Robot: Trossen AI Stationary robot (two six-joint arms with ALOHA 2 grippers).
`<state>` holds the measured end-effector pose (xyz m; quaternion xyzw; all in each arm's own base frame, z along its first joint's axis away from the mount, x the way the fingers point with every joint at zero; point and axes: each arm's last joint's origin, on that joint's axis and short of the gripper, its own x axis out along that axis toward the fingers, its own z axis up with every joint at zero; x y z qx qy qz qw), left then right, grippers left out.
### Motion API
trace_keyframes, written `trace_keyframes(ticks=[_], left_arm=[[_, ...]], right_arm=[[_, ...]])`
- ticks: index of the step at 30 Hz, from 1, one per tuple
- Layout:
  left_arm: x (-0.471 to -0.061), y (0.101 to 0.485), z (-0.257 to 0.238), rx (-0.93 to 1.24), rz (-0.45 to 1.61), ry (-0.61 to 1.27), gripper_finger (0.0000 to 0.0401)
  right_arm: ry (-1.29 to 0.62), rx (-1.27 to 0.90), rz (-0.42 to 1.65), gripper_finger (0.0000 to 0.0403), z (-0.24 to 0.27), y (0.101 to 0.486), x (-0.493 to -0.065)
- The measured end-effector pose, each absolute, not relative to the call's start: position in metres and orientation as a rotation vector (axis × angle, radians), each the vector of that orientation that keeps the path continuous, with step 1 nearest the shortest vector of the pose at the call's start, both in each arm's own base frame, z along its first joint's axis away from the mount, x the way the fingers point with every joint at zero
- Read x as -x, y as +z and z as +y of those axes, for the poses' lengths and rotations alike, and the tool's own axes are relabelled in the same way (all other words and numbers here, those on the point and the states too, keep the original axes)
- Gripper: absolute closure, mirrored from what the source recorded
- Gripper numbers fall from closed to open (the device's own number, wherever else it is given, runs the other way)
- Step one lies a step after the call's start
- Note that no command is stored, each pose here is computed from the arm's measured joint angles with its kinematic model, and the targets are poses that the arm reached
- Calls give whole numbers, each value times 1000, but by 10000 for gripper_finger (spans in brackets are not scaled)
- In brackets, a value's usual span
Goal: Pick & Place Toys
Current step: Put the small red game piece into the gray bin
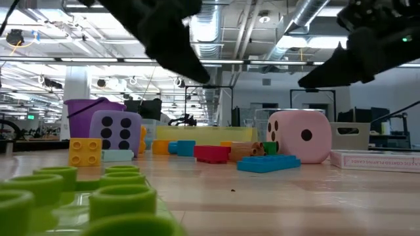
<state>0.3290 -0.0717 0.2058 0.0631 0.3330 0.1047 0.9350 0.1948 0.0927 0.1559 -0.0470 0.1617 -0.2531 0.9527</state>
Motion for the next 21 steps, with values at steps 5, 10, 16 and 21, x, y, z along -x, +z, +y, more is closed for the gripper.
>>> trace_keyframes(ticks=[5,10,16,21], left_arm=[[-337,190,-56,-171,759,155,215],[-336,185,-39,-253,835,62,199],[-336,184,-31,-342,853,-64,172],[-336,184,-30,-484,850,-127,149]], right_arm=[[-483,143,279,121,89,166,-205],[-436,199,237,121,84,176,-213],[-418,224,243,121,72,177,-219],[-392,181,248,121,63,176,-223]])
